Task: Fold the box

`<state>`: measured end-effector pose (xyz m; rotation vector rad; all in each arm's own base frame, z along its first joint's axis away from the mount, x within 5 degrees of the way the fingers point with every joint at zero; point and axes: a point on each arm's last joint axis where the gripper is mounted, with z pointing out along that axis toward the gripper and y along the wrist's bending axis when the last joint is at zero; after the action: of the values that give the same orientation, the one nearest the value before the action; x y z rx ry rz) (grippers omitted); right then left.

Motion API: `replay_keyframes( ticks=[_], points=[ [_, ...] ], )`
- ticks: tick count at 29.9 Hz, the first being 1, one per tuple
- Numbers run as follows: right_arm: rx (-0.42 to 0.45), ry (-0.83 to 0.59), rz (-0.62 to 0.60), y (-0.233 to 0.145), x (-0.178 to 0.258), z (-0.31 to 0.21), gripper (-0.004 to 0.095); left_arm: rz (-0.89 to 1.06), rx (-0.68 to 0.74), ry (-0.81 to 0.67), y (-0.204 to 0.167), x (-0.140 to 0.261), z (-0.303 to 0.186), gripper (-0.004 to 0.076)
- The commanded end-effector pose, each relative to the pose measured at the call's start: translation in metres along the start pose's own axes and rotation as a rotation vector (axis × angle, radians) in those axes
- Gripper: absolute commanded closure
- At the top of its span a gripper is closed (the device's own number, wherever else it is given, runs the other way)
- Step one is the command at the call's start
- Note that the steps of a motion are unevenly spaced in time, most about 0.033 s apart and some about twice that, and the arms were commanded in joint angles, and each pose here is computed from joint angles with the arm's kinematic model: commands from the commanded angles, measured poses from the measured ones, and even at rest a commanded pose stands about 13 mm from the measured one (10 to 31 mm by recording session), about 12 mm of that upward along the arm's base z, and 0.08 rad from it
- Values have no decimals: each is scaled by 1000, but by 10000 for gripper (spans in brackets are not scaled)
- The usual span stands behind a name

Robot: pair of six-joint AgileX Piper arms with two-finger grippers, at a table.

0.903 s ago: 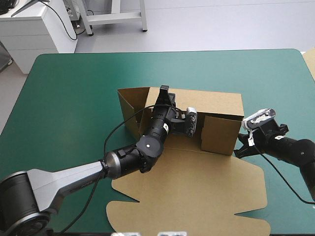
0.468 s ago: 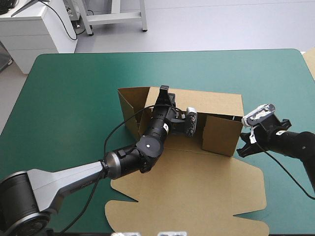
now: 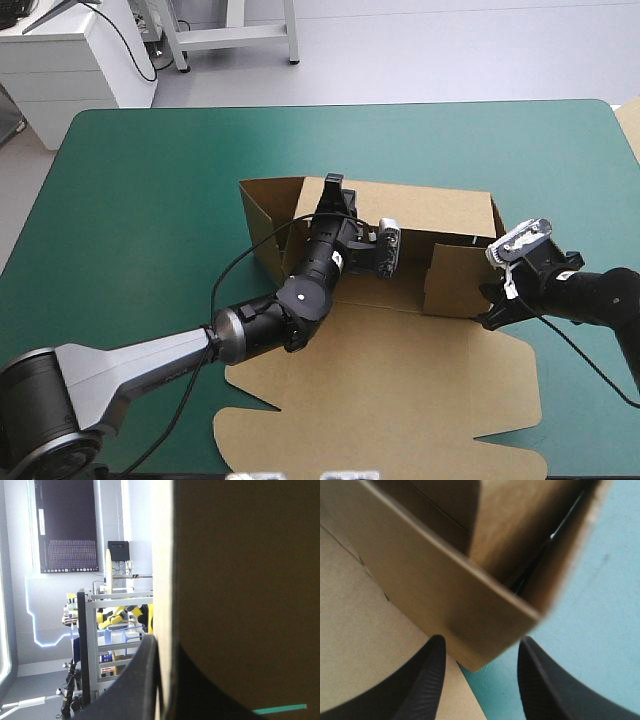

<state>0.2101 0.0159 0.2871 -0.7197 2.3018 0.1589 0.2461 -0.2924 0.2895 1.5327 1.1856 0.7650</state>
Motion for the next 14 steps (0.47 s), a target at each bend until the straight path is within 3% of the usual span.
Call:
replay_keyframes(
  ticks=[1,7,14],
  points=[
    [34,-80,12,-3,-13,-10,475,-51,-28,-14,13,-1,-10,731],
    [82,-132,38,-8,-18,-9,464,-48,-28,-14,13,-1,-10,731],
    [11,-169,108,-13,-23,12,459,-129,-30,-4,14,0,-10,731]
  ],
)
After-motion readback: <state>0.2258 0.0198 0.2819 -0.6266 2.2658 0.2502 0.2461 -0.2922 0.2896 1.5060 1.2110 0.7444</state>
